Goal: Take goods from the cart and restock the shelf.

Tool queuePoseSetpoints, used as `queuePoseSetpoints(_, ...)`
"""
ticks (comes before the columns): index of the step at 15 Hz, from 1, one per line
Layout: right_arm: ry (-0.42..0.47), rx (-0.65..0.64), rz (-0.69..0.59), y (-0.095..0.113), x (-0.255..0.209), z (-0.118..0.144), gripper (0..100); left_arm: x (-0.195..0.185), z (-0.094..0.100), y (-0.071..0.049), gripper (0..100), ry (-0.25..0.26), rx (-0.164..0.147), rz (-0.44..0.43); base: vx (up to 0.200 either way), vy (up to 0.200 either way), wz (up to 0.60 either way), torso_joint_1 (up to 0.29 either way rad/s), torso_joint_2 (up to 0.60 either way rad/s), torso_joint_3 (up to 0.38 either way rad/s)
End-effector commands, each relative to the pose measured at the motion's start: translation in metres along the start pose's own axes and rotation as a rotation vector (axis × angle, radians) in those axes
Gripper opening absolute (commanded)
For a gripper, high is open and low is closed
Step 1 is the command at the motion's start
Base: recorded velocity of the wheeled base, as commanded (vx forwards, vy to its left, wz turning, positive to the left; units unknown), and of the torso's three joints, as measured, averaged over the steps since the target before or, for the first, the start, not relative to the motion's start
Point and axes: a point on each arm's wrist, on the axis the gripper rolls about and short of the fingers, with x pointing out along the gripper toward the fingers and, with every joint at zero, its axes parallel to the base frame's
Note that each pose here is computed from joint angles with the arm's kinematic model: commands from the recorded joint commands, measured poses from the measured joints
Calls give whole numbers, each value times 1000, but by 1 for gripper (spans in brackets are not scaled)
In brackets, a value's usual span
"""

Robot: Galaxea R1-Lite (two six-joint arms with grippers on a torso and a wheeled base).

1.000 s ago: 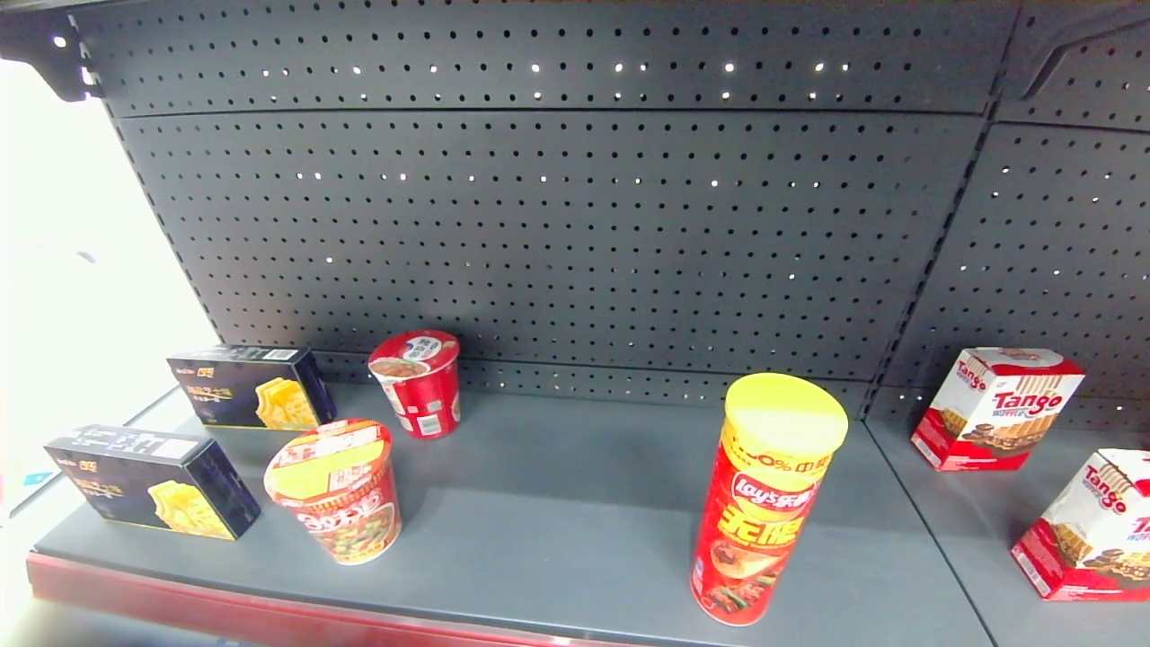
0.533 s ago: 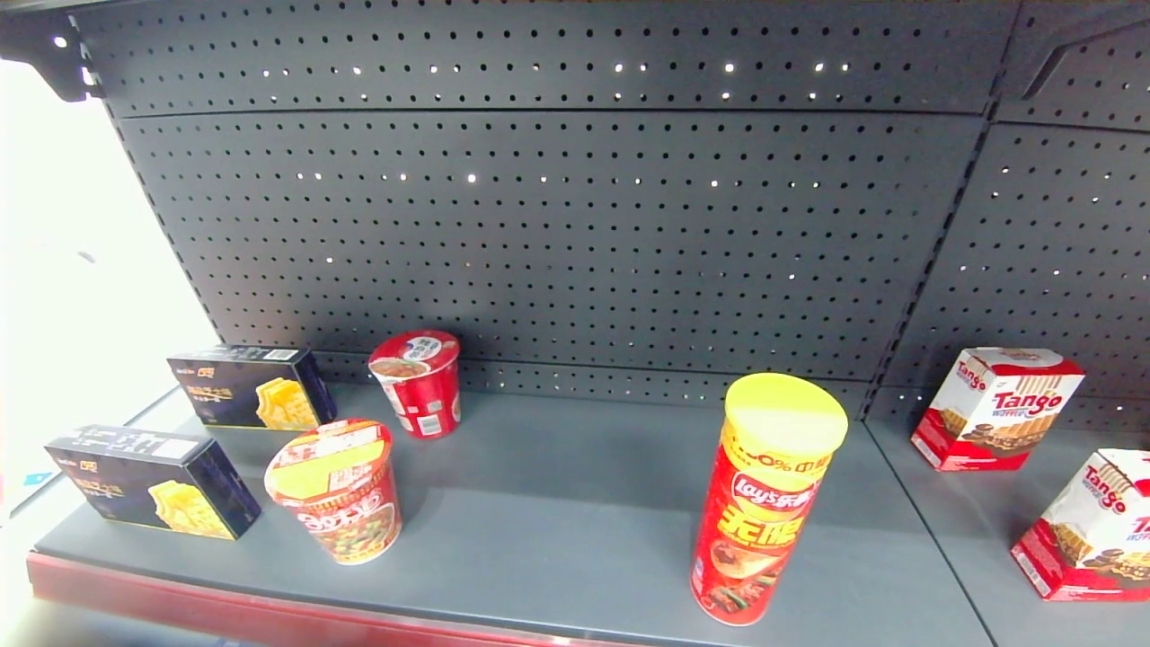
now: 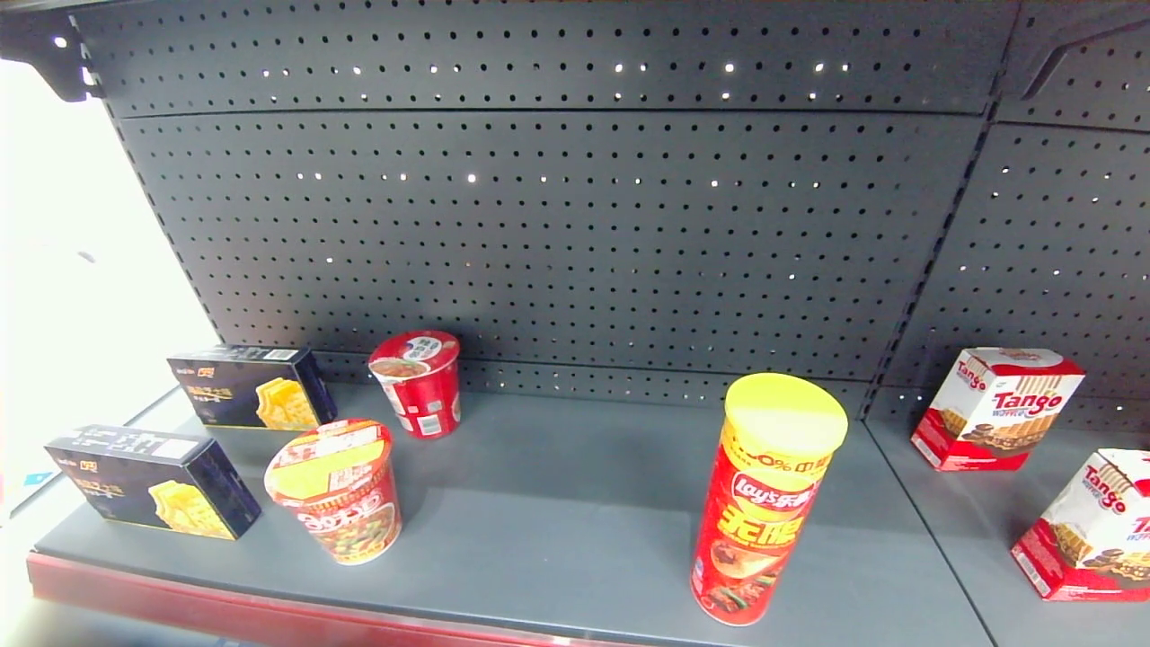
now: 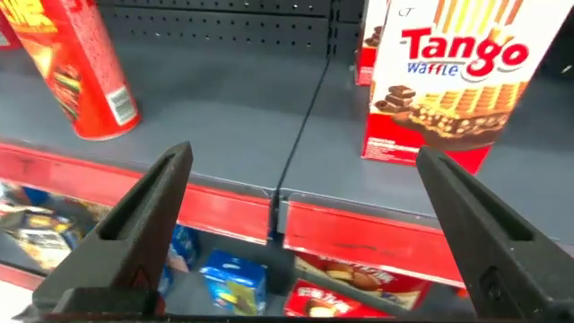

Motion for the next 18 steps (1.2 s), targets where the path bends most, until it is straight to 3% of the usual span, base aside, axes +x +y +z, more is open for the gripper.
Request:
queuePoseSetpoints(1, 4, -53, -3, 0, 0, 0, 100, 0, 0, 0, 0, 1, -13, 1, 0, 0, 0, 0, 0, 0)
queuePoseSetpoints(3, 6, -98, -18, 0, 1, 0, 100, 0, 0, 0, 0, 0, -30, 1, 0, 0, 0, 0, 0, 0)
queuePoseSetpoints(6, 18, -85, 67, 1, 0, 0, 100, 1, -1, 0, 0, 1, -30, -5, 0, 0, 0, 0, 0, 0)
queuePoseSetpoints(10, 19, -82, 68, 1, 0, 0, 100, 0, -1, 0, 0, 1, -24, -21, 0, 0, 0, 0, 0, 0)
queuePoseSetpoints(11, 18, -82, 68, 1, 0, 0, 100, 0, 0, -1, 0, -9, -16, -21, 0, 0, 0, 0, 0, 0)
queuePoseSetpoints(12, 16, -82, 68, 1, 0, 0, 100, -2, 10, -4, 0, -52, 29, -60, 0, 0, 0, 0, 0, 0)
queuePoseSetpoints(14, 18, -82, 68, 1, 0, 0, 100, -9, 27, -12, 0, -83, 86, -156, 0, 0, 0, 0, 0, 0)
queuePoseSetpoints(17, 21, -82, 65, 2, 0, 0, 100, -15, 40, -18, 0, -86, 106, -223, 0, 0, 0, 0, 0, 0)
queuePoseSetpoints(18, 100, -79, -23, 3, 6, 2, 100, -15, 50, -22, 0, -69, 109, -280, 0, 0, 0, 0, 0, 0)
